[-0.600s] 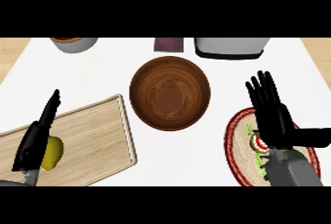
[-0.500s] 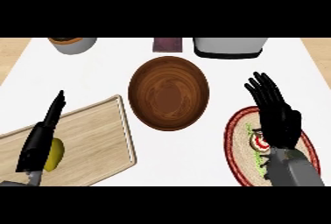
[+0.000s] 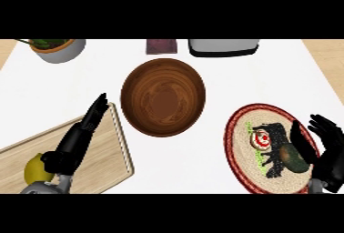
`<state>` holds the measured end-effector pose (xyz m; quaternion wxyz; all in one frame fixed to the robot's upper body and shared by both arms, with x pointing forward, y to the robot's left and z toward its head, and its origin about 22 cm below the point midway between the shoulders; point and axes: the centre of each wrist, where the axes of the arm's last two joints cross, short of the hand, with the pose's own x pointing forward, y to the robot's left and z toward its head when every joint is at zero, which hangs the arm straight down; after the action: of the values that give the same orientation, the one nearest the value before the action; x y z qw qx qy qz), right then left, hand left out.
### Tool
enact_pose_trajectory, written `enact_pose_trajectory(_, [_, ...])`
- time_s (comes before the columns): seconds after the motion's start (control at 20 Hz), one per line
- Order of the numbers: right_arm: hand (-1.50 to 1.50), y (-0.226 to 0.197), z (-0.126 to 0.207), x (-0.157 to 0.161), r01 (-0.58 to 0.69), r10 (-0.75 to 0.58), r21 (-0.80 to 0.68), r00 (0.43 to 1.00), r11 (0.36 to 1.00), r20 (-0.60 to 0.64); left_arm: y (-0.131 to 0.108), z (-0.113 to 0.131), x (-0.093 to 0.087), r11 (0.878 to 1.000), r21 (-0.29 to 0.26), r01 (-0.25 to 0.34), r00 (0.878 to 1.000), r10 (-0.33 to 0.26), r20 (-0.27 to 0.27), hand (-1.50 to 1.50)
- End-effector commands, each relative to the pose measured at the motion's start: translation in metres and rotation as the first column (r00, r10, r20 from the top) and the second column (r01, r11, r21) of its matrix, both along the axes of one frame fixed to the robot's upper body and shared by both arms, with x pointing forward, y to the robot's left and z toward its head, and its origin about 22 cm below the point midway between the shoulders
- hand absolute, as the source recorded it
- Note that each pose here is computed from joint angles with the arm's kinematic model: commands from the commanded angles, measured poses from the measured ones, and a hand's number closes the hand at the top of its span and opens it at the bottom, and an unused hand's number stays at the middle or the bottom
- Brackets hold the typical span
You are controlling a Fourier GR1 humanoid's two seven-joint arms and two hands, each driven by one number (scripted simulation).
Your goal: Pick the cupcake from the placemat and place it in the bowl
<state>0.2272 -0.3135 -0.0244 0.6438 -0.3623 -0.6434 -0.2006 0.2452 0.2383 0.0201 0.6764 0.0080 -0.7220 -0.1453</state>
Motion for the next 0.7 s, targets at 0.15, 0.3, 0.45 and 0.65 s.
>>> enact_pose_trajectory(0.15, [-1.5,0.0,-0.009,-0.022,0.126,-0.177,-0.272,0.97,0.954,-0.17,-0.041,0.011,0.006,0.988,-0.067,0.14,0.989,-0.142,-0.037,0.0])
enact_pose_trajectory(0.3, [-1.5,-0.016,-0.009,-0.027,0.04,-0.154,-0.307,0.921,0.951,-0.357,-0.037,0.017,0.015,0.985,-0.068,0.157,0.986,-0.16,-0.041,0.0])
enact_pose_trajectory(0.45, [-1.5,-0.047,-0.001,-0.027,-0.009,-0.184,-0.335,0.821,0.942,-0.54,-0.038,0.021,0.017,0.983,-0.07,0.167,0.985,-0.17,-0.033,0.0])
enact_pose_trajectory(0.65, [-1.5,-0.035,0.009,-0.024,-0.17,-0.043,-0.188,0.62,0.967,-0.784,-0.04,0.018,0.018,0.983,-0.046,0.176,0.983,-0.178,-0.035,0.0])
